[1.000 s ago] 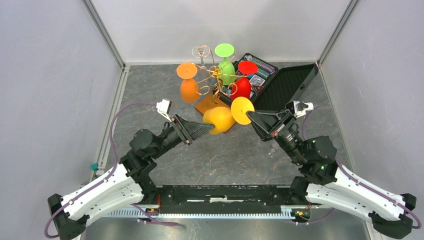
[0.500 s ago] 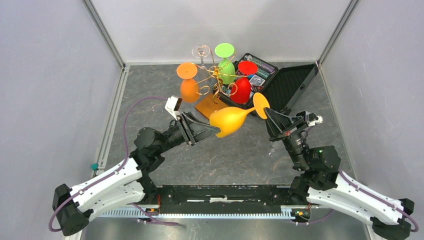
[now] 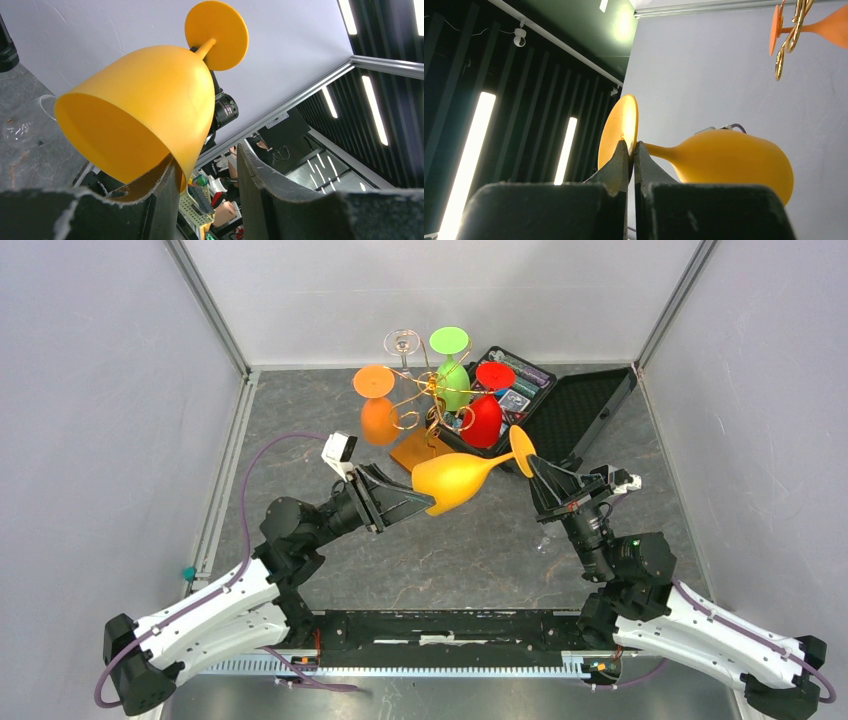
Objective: Take the wine glass off the wine glass rack
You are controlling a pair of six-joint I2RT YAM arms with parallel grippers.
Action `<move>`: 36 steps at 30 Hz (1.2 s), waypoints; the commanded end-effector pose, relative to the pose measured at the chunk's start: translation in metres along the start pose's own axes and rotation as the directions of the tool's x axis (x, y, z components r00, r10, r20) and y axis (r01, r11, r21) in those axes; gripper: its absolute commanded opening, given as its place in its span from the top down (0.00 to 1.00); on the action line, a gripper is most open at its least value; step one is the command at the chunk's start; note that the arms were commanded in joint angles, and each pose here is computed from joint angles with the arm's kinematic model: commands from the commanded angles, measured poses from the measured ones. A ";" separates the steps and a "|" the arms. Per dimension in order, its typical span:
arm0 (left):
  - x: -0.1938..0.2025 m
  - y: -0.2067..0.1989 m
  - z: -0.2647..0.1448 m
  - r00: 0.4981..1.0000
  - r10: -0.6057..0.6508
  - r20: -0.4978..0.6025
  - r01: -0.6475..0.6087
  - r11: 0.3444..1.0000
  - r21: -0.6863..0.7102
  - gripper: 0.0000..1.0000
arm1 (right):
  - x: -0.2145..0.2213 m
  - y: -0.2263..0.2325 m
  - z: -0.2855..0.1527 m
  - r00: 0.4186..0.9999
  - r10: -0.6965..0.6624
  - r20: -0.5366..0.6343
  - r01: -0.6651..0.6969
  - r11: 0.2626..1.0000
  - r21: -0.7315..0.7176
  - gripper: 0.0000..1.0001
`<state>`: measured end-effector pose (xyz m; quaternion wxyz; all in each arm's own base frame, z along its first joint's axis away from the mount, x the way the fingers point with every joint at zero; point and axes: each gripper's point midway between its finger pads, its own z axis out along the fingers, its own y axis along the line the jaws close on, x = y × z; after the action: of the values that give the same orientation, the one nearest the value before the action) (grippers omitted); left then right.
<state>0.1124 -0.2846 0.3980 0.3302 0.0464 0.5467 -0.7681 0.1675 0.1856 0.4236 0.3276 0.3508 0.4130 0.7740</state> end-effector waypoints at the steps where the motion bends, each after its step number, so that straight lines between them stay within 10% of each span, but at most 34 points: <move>1: -0.010 -0.059 -0.001 0.995 0.099 0.010 -0.099 0.983 0.154 0.48 | -0.011 -0.059 0.004 0.985 -0.171 0.040 0.163 0.974 0.156 1.00; 5: -0.012 -0.059 -0.002 0.992 0.128 0.020 -0.129 0.981 0.143 0.31 | -0.009 -0.057 0.005 0.987 -0.156 0.038 0.149 0.978 0.146 1.00; 8: -0.014 -0.061 -0.002 0.989 0.148 0.029 -0.151 0.977 0.148 0.45 | -0.011 -0.055 0.005 0.988 -0.147 0.049 0.139 0.980 0.142 1.00; 13: -0.016 -0.059 0.001 0.987 0.154 0.038 -0.157 0.978 0.137 0.98 | -0.015 -0.054 0.006 0.988 -0.136 0.074 0.126 0.983 0.131 1.00; 25: -0.021 -0.052 0.007 0.978 0.200 0.054 -0.205 0.974 0.097 0.98 | -0.022 -0.061 0.002 0.983 -0.156 0.096 0.141 0.979 0.147 0.98; 30: -0.032 -0.033 0.004 0.953 0.293 0.074 -0.291 0.956 -0.040 0.98 | -0.034 -0.071 -0.003 0.956 -0.266 0.119 0.240 0.950 0.200 0.47; 36: -0.041 0.005 -0.011 0.901 0.429 -0.058 -0.425 0.849 -0.313 0.98 | -0.054 -0.090 -0.014 0.895 -0.426 0.128 0.374 0.876 0.303 0.20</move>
<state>0.1295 -0.2707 0.4195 0.4480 0.0783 0.5808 -0.6752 0.1972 0.1902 0.3507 0.4134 0.3759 0.5047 0.6580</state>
